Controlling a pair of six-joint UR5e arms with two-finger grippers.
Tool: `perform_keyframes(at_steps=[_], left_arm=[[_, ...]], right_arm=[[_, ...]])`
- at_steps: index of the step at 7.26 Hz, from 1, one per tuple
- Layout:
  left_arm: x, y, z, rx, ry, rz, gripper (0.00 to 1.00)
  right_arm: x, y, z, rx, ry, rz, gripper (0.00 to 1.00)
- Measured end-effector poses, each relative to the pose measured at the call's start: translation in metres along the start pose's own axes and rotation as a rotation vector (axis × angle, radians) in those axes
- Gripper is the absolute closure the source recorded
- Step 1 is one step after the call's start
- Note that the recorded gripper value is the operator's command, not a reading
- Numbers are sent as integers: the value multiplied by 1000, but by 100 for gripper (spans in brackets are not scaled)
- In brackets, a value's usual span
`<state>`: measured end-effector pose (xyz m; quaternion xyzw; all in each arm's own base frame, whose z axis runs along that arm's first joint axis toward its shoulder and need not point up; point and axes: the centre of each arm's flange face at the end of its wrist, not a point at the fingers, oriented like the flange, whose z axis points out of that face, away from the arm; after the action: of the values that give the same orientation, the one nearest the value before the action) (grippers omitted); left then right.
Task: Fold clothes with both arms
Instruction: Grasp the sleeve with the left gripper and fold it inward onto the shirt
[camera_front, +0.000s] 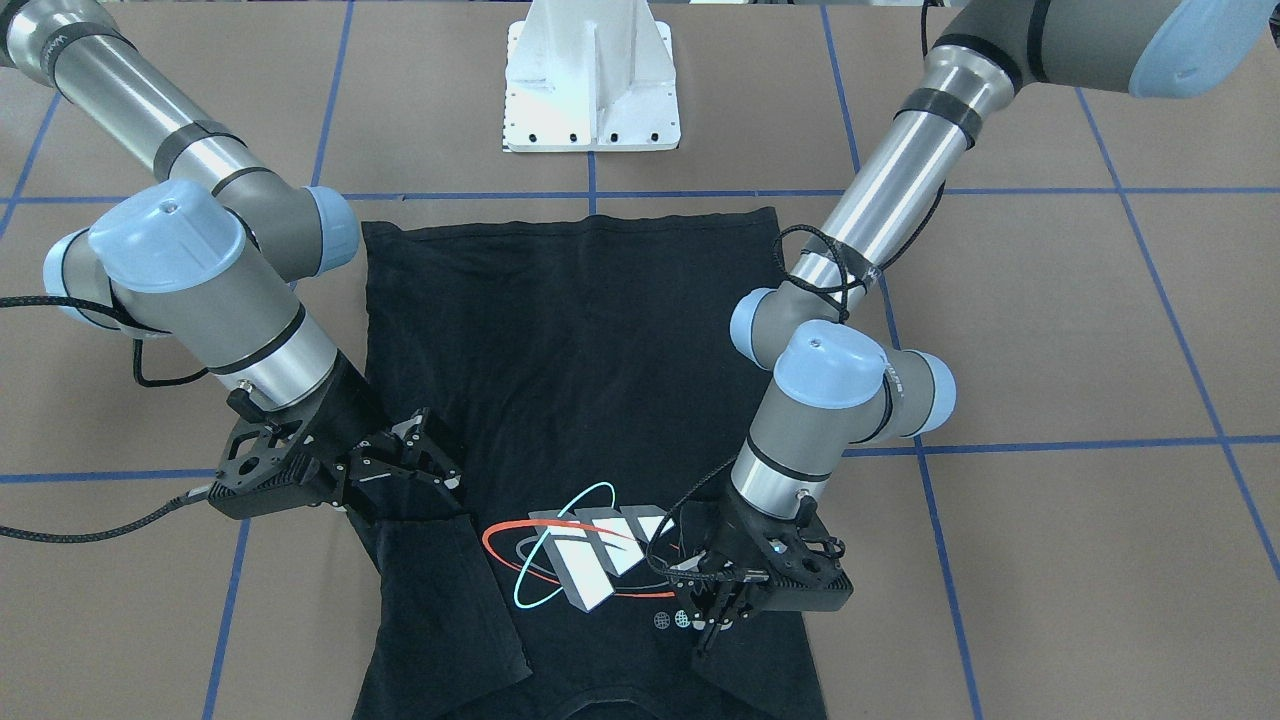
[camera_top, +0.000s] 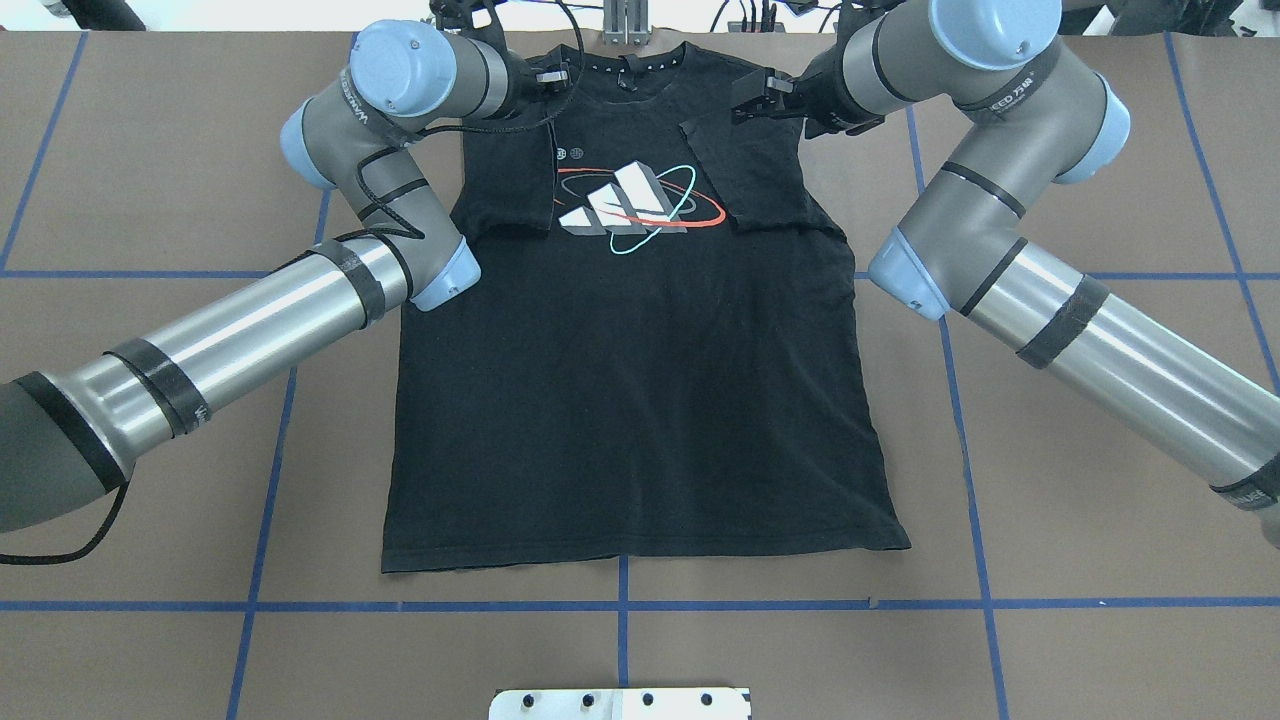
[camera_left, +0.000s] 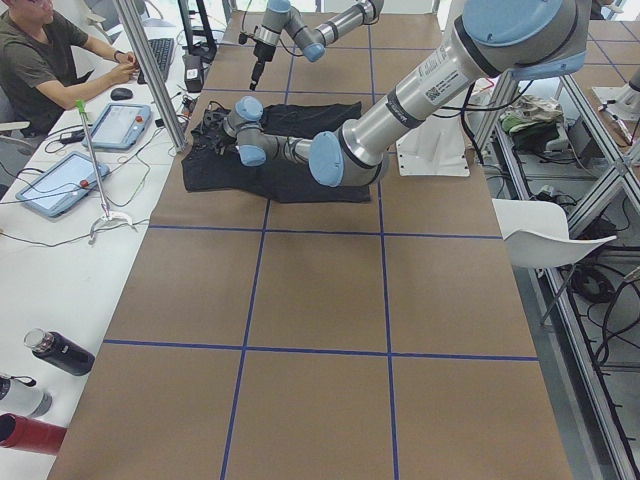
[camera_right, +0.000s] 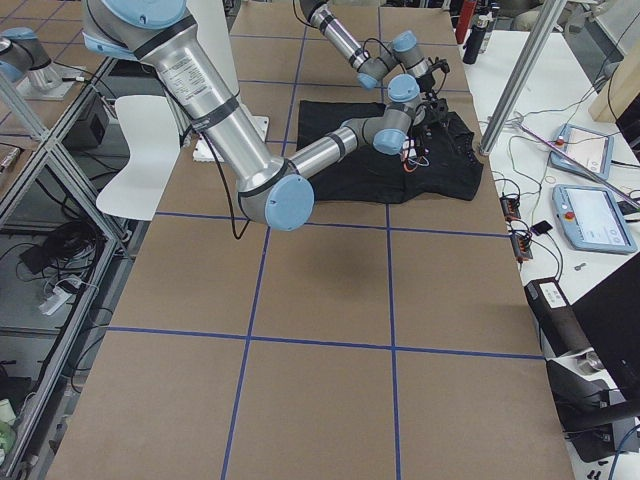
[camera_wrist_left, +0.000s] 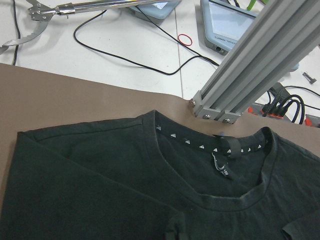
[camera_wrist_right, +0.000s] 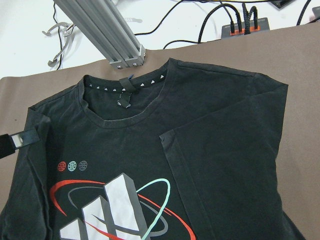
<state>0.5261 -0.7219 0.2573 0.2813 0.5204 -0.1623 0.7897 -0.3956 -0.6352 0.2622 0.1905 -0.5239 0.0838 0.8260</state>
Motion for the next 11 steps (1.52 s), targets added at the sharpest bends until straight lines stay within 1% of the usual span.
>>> perform_keyframes(at_steps=[1,2,4,6,8,9,10,11], left_arm=[[1,1,2,15,3,0,72],[1,2,3,23,2,0,1],[2,3,3,26,4,1,1],[4,3,1,24,19,2,1],[12,-4,-15,-22,86,-21,1],[3,1,-30,-51,123,-42,1],[-13,8,-49,-90,152,-56,1],[-30,16,-73,-144,168,-62,1]], right_arm=[[2,1,0,0,1,0,1],[4,1,1,-1,3,1,1],[8,3,2,-2,7,3,1],[8,3,3,-5,8,5,1],[10,5,3,-22,8,21,1],[14,8,2,-47,7,31,1],[24,15,-1,-73,13,44,1],[35,27,-11,-101,23,61,1]])
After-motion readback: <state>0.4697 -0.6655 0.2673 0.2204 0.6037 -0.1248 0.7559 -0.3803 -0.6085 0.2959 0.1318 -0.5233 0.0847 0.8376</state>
